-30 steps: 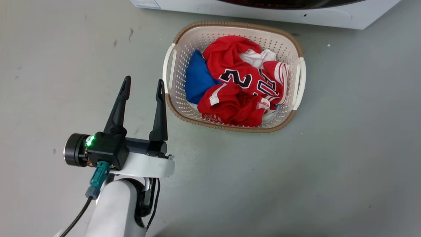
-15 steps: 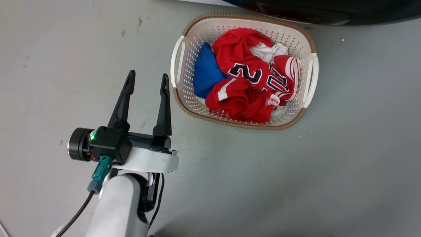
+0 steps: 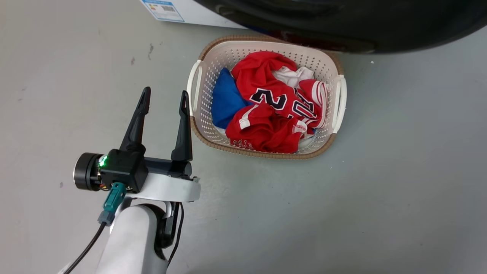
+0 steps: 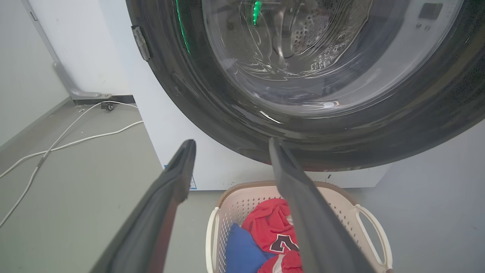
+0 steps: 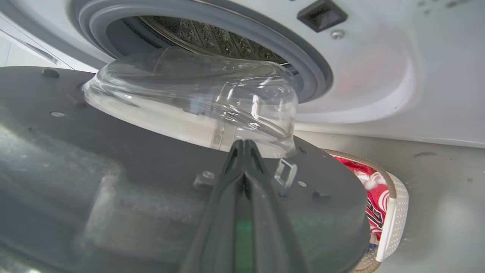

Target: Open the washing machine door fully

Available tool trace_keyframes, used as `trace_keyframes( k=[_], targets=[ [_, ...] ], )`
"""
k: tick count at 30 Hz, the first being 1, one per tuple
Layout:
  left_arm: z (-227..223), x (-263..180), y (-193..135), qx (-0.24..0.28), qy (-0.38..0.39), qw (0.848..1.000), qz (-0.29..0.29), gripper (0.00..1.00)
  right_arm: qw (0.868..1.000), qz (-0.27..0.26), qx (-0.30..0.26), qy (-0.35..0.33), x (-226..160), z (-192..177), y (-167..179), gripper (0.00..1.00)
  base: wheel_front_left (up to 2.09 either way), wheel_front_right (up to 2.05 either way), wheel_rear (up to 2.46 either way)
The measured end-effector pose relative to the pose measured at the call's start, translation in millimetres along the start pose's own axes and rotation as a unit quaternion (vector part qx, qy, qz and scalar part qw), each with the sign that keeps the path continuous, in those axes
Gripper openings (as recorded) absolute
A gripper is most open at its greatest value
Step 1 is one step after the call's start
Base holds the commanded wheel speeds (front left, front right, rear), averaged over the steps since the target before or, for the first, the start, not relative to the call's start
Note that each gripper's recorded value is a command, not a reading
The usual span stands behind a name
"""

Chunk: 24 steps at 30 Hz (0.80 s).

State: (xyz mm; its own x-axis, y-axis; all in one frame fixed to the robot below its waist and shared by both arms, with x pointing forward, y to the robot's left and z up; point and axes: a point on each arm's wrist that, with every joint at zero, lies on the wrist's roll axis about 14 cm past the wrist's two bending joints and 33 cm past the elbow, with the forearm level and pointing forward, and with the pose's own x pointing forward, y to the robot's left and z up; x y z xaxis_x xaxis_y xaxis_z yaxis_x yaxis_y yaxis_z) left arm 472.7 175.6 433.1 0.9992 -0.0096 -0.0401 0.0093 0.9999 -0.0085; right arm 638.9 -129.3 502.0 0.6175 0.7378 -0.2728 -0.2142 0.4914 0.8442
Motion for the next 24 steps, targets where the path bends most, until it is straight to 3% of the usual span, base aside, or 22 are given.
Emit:
trace_keyframes(
  k=[12,24],
  targets=[
    [13.2,-11.6,-2.8,0.004,-0.010,1.000,-0.006,1.00,0.997,0.042,-0.010,0.070,-12.4,-60.4,34.8,0.00,0.00,0.00,0.00],
    [33.1,-29.0,-1.8,0.008,-0.028,1.000,-0.004,1.00,0.981,0.114,-0.006,0.158,-32.6,-150.4,84.1,0.00,0.00,0.00,0.00]
  ],
)
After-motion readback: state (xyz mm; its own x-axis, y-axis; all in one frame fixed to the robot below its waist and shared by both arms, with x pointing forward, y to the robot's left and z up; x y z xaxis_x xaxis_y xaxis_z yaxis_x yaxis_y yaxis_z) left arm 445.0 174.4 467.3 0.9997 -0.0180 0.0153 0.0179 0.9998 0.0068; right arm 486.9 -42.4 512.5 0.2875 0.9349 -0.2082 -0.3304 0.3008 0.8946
